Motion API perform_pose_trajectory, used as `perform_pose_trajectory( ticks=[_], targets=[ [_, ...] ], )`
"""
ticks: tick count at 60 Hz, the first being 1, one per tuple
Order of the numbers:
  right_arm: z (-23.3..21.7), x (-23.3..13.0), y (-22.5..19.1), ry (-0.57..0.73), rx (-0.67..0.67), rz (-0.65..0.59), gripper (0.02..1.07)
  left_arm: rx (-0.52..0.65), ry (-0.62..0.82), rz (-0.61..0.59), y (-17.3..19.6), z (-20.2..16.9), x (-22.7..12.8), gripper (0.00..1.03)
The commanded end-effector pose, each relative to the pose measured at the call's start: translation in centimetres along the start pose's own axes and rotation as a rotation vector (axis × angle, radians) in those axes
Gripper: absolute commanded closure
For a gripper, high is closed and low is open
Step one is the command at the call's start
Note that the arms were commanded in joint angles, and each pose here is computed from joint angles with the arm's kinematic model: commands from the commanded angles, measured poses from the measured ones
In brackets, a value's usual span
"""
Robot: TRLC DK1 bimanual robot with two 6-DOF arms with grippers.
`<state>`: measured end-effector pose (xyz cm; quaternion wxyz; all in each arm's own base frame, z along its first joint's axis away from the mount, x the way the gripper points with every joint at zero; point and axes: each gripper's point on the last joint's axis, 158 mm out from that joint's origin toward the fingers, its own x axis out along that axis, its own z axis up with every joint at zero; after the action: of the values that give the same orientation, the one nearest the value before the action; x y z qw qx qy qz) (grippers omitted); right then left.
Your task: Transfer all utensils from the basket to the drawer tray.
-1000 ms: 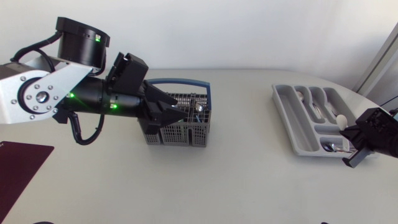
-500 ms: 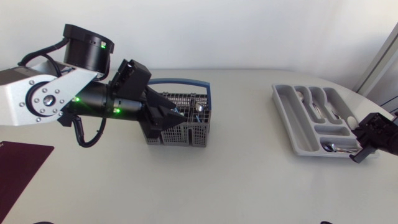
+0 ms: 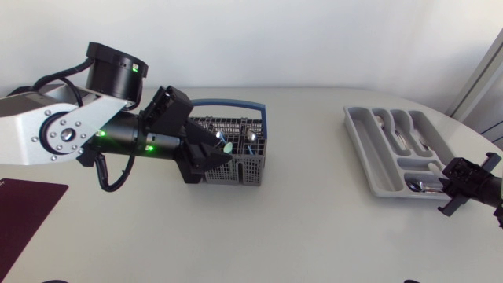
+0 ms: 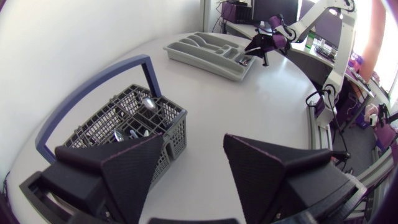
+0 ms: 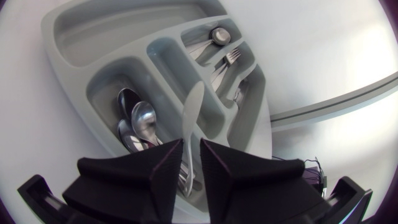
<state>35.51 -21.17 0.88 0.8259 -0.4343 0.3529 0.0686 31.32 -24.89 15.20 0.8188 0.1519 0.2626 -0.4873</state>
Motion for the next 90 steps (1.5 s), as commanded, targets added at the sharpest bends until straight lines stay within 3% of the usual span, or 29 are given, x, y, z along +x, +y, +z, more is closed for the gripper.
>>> perform_pose_trajectory(
  ticks=[1,19,28,52,78,84,90],
  targets=[
    [-0.9,-0.1,1.2,0.021,-0.034,0.012,0.5,0.012,0.041,-0.012,-0.2,-1.9,0.8,0.35],
    [-1.1,-2.2,-0.6,0.037,-0.012,-0.041,0.2,0.045,0.033,0.036,0.4,-2.7,1.7,0.32],
    [0.1,-4.2,-1.2,0.017,0.051,-0.043,0.12,0.07,0.0,0.042,0.0,-2.7,2.3,0.32],
    [8.2,-8.0,2.5,-0.107,0.097,0.041,0.12,0.175,-0.073,0.134,0.1,-1.7,4.9,0.32],
    [15.1,-10.4,6.8,-0.172,0.042,0.096,0.12,0.205,-0.121,0.179,1.7,-1.4,6.4,0.32],
    [15.9,-10.3,7.7,-0.173,0.042,0.115,0.12,0.205,-0.123,0.184,2.1,-1.5,6.7,0.4],
    [16.7,-10.3,8.2,-0.177,0.035,0.119,0.12,0.206,-0.119,0.187,2.3,-1.9,7.0,0.4]
  ],
)
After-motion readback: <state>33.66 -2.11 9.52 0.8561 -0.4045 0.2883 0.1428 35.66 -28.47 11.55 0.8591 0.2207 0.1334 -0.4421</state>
